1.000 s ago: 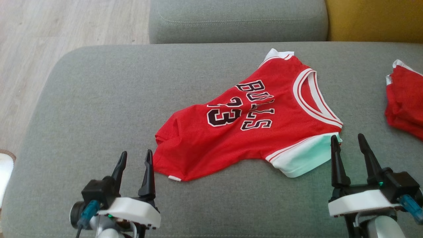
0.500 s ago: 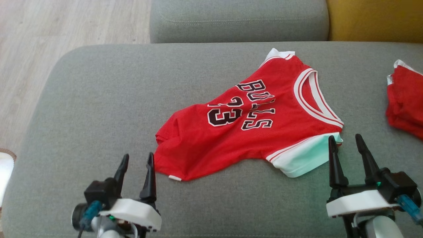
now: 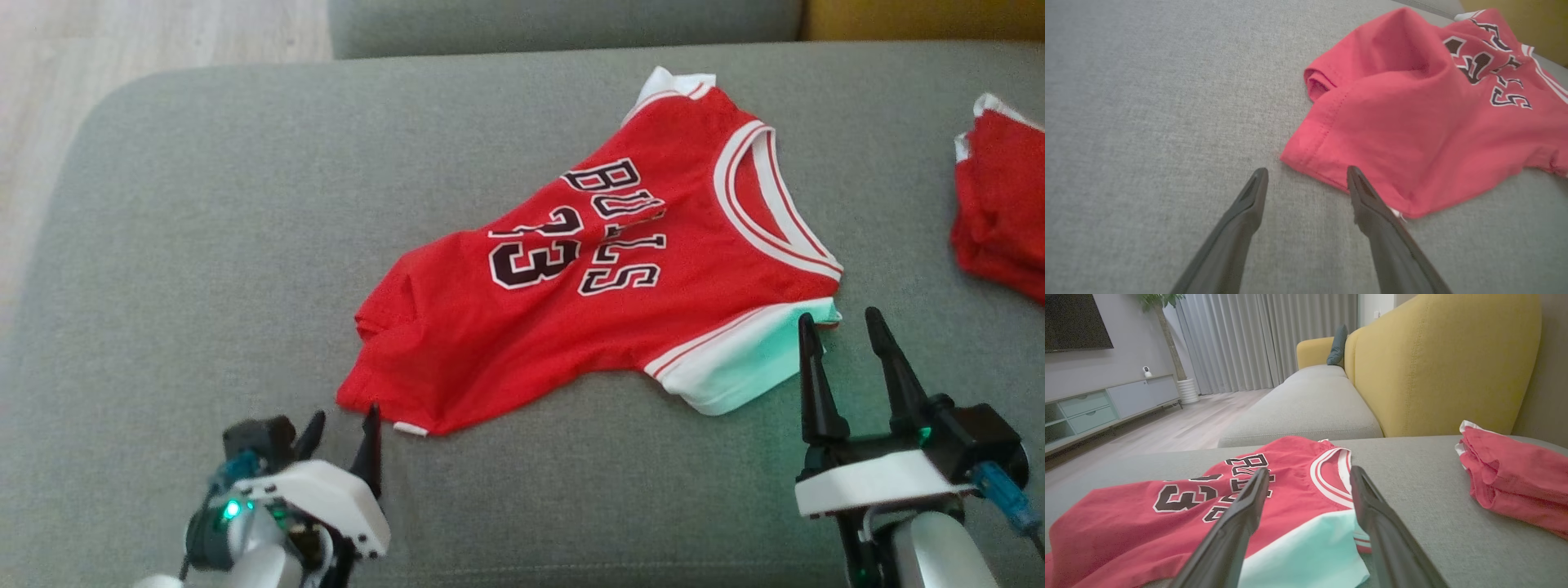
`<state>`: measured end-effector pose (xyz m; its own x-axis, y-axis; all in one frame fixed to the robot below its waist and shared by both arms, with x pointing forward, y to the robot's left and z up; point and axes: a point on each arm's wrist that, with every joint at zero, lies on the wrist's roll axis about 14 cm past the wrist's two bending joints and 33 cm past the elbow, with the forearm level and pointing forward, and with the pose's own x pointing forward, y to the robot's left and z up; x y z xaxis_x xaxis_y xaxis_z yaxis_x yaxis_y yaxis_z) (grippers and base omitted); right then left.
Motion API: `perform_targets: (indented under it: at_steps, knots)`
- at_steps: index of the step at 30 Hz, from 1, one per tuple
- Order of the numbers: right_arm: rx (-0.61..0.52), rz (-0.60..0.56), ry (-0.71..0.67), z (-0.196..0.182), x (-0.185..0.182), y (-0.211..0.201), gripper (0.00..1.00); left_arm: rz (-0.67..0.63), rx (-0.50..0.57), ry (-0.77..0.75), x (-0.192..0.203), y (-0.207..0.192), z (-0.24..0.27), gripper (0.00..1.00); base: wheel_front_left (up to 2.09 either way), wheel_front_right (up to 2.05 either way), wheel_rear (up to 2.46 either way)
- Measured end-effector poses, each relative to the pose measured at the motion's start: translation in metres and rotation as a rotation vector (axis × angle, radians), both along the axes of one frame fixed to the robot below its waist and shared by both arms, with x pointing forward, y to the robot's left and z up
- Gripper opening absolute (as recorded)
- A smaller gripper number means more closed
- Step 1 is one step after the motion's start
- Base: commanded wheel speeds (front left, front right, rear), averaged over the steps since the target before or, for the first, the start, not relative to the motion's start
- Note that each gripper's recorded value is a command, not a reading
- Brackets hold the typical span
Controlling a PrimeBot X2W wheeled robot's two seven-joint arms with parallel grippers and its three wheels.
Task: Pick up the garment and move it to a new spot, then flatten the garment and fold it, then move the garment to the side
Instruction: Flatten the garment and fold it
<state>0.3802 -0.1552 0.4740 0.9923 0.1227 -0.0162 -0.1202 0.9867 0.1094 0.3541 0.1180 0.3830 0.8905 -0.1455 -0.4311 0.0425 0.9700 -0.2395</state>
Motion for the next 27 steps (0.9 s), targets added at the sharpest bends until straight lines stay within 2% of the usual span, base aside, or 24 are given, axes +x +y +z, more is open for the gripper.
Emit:
perform_targets:
  at_steps: [11, 15, 16, 17, 19, 20, 22, 27]
  knots:
    - [-0.003, -0.030, 0.028, -0.010, 0.006, -0.010, 1.00, 0.005, 0.002, 0.076, 0.018, 0.003, -0.022, 1.00, 0.00, 0.00, 0.00]
    - [-0.004, -0.038, 0.041, -0.014, 0.005, -0.013, 1.00, -0.036, 0.011, 0.109, 0.024, -0.002, -0.026, 1.00, 0.00, 0.00, 0.00]
    - [-0.005, -0.041, 0.043, -0.014, 0.004, -0.014, 1.00, -0.043, 0.013, 0.116, 0.024, -0.003, -0.027, 0.85, 0.00, 0.00, 0.00]
    - [-0.007, -0.043, 0.045, -0.015, 0.004, -0.015, 1.00, -0.048, 0.017, 0.124, 0.025, -0.002, -0.028, 0.45, 0.00, 0.00, 0.00]
    - [-0.010, -0.049, 0.050, -0.017, 0.004, -0.017, 1.00, -0.062, 0.026, 0.145, 0.024, 0.001, -0.030, 0.05, 0.00, 0.00, 0.00]
    - [-0.012, -0.053, 0.056, -0.019, 0.004, -0.018, 1.00, -0.070, 0.024, 0.151, 0.023, -0.002, -0.030, 0.00, 0.00, 0.00, 0.00]
    - [-0.019, -0.057, 0.063, -0.021, 0.004, -0.020, 1.00, -0.075, 0.023, 0.154, 0.023, -0.003, -0.029, 0.00, 0.00, 0.00, 0.00]
    - [-0.038, -0.086, 0.179, -0.046, 0.000, -0.032, 1.00, -0.058, 0.013, 0.133, 0.020, -0.001, -0.021, 0.00, 0.00, 0.00, 0.00]
